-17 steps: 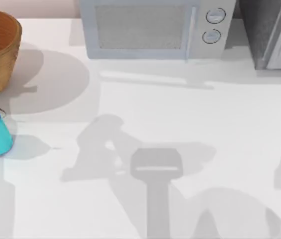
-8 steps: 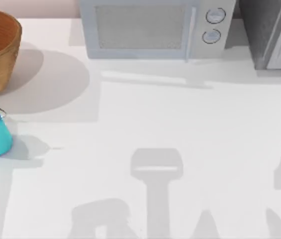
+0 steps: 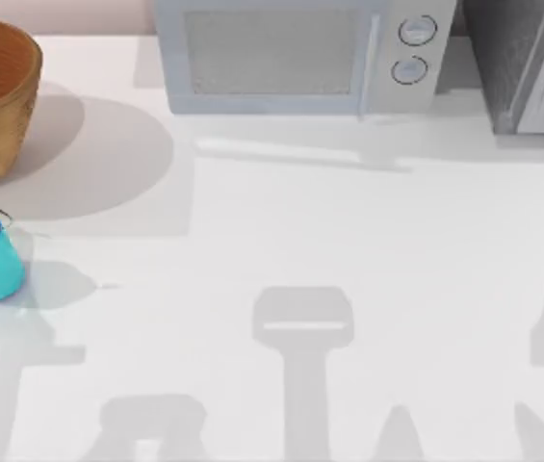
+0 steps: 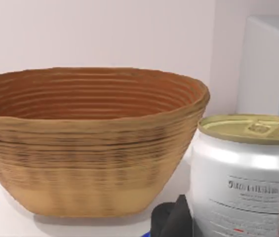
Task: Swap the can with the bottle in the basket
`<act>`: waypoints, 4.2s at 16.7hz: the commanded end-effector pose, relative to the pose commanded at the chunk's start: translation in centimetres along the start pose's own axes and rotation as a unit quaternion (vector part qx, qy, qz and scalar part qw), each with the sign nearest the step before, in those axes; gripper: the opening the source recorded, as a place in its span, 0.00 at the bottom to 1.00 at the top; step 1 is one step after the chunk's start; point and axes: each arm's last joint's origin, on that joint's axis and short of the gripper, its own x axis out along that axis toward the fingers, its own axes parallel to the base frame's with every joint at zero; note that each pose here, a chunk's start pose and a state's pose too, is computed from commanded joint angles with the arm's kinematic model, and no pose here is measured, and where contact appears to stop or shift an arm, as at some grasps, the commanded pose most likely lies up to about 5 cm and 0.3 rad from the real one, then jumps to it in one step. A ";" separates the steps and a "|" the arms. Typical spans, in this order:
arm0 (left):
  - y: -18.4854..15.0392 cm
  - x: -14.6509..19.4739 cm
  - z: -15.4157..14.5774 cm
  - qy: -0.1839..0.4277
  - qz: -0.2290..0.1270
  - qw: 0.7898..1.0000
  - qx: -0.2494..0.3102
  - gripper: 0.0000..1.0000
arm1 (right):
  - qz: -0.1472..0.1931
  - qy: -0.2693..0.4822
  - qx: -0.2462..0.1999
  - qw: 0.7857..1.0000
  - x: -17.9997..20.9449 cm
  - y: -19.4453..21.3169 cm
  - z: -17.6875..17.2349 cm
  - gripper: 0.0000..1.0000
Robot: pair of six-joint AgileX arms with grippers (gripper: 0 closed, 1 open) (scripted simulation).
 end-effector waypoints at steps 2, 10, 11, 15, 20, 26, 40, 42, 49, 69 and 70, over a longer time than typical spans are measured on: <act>0.0 0.0 0.0 0.000 0.000 1.000 0.000 0.00 | 0.000 0.000 0.000 1.000 0.0 0.0 0.0 1.00; -0.9 0.5 2.0 -0.001 -0.084 0.997 0.003 0.00 | 0.000 0.000 0.000 1.000 0.0 0.0 0.0 1.00; -1.2 0.8 2.7 0.000 -0.112 0.994 0.003 0.00 | 0.000 0.000 0.000 1.000 0.0 0.0 0.0 1.00; -2.6 2.7 5.5 0.007 -0.226 0.974 0.004 0.00 | 0.000 0.000 0.000 1.000 0.0 0.0 0.0 1.00; -4.5 6.0 7.9 0.012 -0.338 0.941 0.001 0.00 | 0.000 0.000 0.000 1.000 0.0 0.0 0.0 1.00; -6.8 11.2 8.8 0.023 -0.440 0.898 -0.010 0.00 | 0.000 0.000 0.000 1.000 0.0 0.0 0.0 1.00; -13.9 22.8 1.3 0.040 -0.632 0.774 -0.025 0.00 | 0.000 0.000 0.000 1.000 0.0 0.0 0.0 1.00; -14.5 24.2 -0.6 0.039 -0.644 0.763 -0.026 0.00 | 0.000 0.000 0.000 1.000 0.0 0.0 0.0 1.00; -16.6 27.6 -9.2 0.031 -0.700 0.713 -0.020 0.00 | 0.000 0.000 0.000 1.000 0.0 0.0 0.0 1.00; -16.9 28.9 -14.2 0.000 -0.714 0.700 0.000 0.60 | 0.000 0.000 0.000 1.000 0.0 0.0 0.0 1.00; -16.9 28.9 -14.2 0.000 -0.714 0.700 0.000 0.68 | 0.000 0.000 0.000 1.000 0.0 0.0 0.0 1.00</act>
